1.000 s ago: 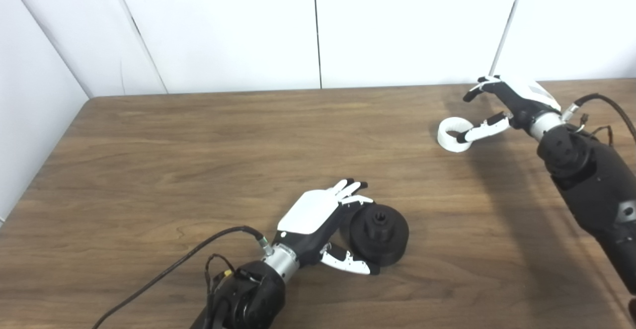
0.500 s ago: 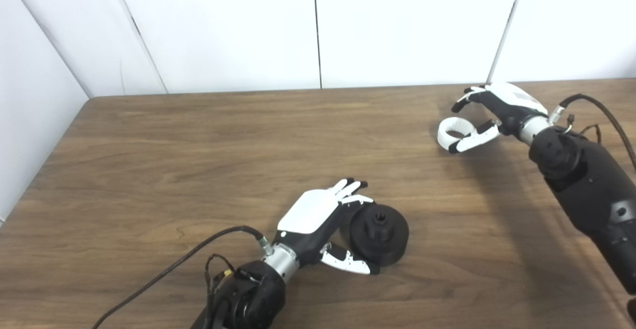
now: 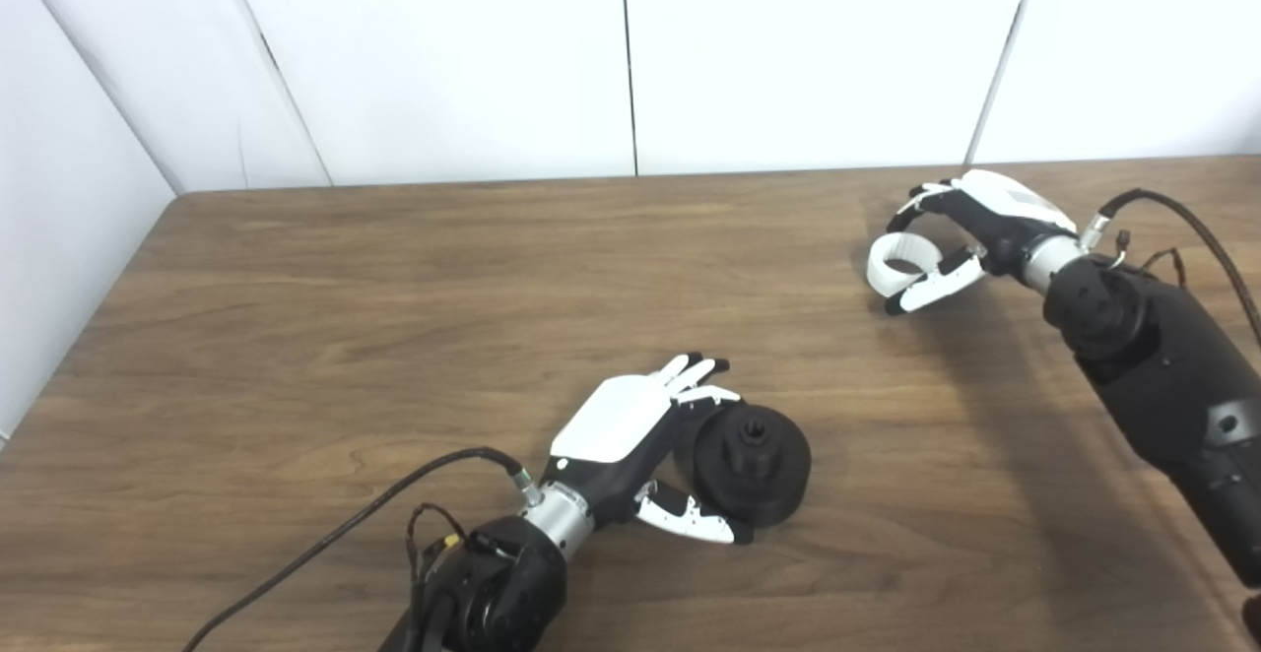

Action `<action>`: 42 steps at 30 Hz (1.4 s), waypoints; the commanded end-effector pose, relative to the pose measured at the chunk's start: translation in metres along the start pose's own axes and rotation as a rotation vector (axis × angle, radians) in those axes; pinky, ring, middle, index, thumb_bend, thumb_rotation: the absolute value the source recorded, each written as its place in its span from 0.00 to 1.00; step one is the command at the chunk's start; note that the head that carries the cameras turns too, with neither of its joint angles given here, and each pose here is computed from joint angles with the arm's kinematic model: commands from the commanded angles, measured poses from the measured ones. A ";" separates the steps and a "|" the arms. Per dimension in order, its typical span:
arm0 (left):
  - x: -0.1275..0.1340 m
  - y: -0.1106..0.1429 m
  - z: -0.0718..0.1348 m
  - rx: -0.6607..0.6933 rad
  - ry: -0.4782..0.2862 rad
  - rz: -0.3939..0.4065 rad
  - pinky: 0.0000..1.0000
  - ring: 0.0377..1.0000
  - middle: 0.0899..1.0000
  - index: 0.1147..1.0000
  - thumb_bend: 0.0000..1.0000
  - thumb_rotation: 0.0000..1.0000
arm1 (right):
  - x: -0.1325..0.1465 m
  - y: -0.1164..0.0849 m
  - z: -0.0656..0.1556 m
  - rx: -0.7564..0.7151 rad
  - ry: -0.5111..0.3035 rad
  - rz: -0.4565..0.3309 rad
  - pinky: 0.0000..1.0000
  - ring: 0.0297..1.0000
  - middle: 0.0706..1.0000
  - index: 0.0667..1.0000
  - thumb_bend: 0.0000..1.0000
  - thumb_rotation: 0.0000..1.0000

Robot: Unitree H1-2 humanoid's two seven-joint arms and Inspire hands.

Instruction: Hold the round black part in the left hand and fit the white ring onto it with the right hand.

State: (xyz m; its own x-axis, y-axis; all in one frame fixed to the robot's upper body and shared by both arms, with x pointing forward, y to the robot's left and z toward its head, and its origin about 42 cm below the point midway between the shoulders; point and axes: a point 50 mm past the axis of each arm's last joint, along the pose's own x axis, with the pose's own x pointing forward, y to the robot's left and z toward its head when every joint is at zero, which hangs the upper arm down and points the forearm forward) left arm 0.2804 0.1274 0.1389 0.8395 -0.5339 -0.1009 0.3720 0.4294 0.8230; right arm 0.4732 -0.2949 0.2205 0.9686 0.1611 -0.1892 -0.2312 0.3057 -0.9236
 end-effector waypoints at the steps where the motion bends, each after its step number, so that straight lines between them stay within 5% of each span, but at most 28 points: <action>1: -0.005 -0.016 -0.010 -0.026 0.057 -0.104 0.92 1.00 0.97 0.74 0.96 0.36 | 0.004 -0.026 0.011 -0.019 -0.045 -0.075 1.00 1.00 0.93 0.70 0.88 0.30; 42: -0.004 -0.007 -0.010 -0.015 0.047 -0.109 0.91 1.00 0.97 0.74 0.96 0.38 | 0.002 -0.016 -0.005 0.083 -0.050 -0.183 0.93 0.98 0.88 0.62 0.77 0.28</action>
State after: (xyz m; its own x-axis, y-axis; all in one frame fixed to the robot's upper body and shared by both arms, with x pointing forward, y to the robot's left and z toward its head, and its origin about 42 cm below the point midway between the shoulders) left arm 0.2820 0.1291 0.1413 0.8301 -0.5461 -0.1126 0.3909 0.4259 0.8159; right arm 0.4699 -0.3062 0.2033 0.9871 0.1226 -0.1025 -0.1444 0.4098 -0.9007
